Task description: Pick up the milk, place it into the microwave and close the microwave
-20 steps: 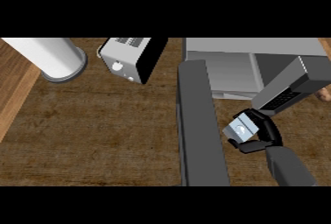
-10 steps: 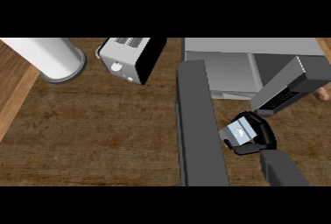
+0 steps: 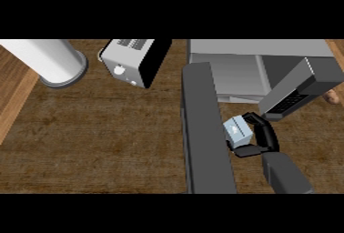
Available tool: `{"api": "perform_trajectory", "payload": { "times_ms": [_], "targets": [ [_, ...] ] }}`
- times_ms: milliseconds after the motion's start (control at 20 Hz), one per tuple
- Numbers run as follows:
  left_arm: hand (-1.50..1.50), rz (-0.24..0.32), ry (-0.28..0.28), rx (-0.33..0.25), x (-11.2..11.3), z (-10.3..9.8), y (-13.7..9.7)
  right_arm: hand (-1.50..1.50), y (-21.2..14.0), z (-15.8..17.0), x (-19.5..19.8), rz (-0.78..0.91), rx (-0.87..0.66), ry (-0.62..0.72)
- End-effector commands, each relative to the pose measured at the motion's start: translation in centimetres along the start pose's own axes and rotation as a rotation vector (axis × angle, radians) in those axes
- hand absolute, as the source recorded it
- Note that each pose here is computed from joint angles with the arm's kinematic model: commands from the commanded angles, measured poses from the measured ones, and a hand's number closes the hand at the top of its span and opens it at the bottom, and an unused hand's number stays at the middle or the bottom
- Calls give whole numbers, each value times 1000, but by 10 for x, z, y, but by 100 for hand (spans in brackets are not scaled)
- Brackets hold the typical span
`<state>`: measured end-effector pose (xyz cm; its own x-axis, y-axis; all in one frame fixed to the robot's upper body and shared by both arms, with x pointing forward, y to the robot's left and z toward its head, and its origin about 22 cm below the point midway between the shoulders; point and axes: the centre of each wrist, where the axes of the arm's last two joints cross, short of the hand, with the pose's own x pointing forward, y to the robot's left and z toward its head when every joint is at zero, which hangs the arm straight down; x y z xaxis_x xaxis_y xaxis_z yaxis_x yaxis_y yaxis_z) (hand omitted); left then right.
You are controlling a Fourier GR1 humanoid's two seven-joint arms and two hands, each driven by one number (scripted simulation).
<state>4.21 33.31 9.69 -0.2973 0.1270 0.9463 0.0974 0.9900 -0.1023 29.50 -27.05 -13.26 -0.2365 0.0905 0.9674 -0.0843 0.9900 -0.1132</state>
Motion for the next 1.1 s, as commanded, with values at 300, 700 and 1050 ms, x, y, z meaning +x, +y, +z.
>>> {"api": "perform_trajectory", "payload": {
  "times_ms": [300, 700, 1050],
  "targets": [
    [-150, 40, -48, -19, 10, -11, 5, 150, -3, -80, 44, 78, -8, -105],
    [-150, 17, -48, -47, 17, -13, -5, 150, -22, -114, 71, 144, -29, -52],
    [-150, 36, -84, -73, 2, -30, 6, 150, -39, -143, 101, 221, -50, -53]
  ]
}}
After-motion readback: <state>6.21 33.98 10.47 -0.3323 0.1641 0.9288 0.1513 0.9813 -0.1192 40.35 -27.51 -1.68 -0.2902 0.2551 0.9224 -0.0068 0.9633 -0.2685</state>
